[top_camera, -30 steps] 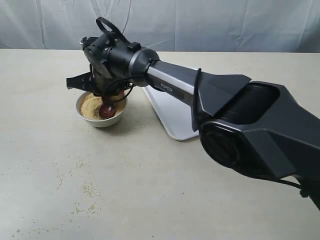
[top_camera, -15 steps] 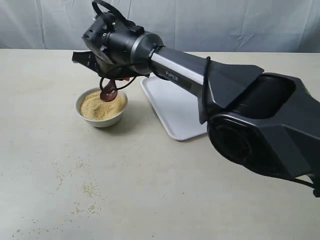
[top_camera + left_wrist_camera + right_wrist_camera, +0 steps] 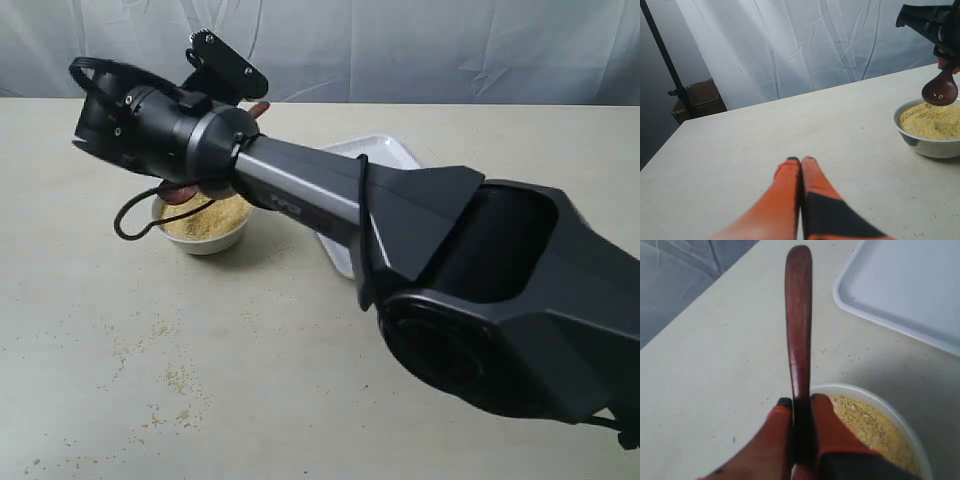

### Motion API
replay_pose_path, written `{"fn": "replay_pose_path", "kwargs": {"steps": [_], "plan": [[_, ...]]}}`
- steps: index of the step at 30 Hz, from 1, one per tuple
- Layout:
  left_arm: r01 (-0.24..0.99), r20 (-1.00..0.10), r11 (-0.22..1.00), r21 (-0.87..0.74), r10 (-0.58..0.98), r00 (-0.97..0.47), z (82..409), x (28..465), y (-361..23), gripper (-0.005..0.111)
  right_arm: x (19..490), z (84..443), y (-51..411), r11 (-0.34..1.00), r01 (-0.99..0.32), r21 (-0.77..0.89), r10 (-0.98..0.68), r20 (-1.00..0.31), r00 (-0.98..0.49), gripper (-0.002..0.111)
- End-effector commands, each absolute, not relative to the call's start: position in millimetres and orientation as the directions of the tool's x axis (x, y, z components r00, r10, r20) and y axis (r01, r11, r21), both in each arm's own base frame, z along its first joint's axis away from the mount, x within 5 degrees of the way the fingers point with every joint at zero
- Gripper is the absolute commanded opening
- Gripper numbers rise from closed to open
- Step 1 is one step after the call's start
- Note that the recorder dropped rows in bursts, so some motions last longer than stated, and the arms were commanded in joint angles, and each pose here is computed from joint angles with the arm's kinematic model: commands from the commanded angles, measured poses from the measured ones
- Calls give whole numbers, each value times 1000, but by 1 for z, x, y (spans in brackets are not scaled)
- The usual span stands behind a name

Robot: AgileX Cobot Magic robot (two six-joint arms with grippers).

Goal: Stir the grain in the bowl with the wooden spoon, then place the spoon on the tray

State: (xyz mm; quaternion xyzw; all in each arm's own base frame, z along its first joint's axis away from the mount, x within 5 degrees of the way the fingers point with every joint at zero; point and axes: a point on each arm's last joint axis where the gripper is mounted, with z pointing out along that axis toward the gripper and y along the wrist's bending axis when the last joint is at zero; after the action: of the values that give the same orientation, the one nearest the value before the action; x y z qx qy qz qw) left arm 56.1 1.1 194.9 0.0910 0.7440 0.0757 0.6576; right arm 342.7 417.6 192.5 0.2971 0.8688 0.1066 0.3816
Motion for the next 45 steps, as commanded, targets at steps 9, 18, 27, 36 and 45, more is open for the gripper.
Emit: {"fn": "replay_pose_path", "kwargs": {"steps": [9, 18, 27, 36, 45], "plan": [[36, -967, 973, 228, 231, -111, 195, 56, 1, 0, 350, 152, 416, 755, 507, 416, 640, -639, -428, -1], [36, -967, 973, 228, 231, -111, 195, 56, 1, 0, 350, 152, 417, 752, 508, 421, 645, -629, -433, -1], [36, -967, 973, 228, 231, -111, 195, 56, 1, 0, 348, 148, 421, 738, 509, 444, 670, -579, -465, -1], [36, -967, 973, 228, 231, -111, 195, 56, 1, 0, 347, 147, 422, 731, 517, 445, 677, -565, -472, 18], [36, -967, 973, 228, 231, -111, 195, 56, 1, 0, 347, 149, 421, 730, 521, 442, 677, -569, -466, 57]]}}
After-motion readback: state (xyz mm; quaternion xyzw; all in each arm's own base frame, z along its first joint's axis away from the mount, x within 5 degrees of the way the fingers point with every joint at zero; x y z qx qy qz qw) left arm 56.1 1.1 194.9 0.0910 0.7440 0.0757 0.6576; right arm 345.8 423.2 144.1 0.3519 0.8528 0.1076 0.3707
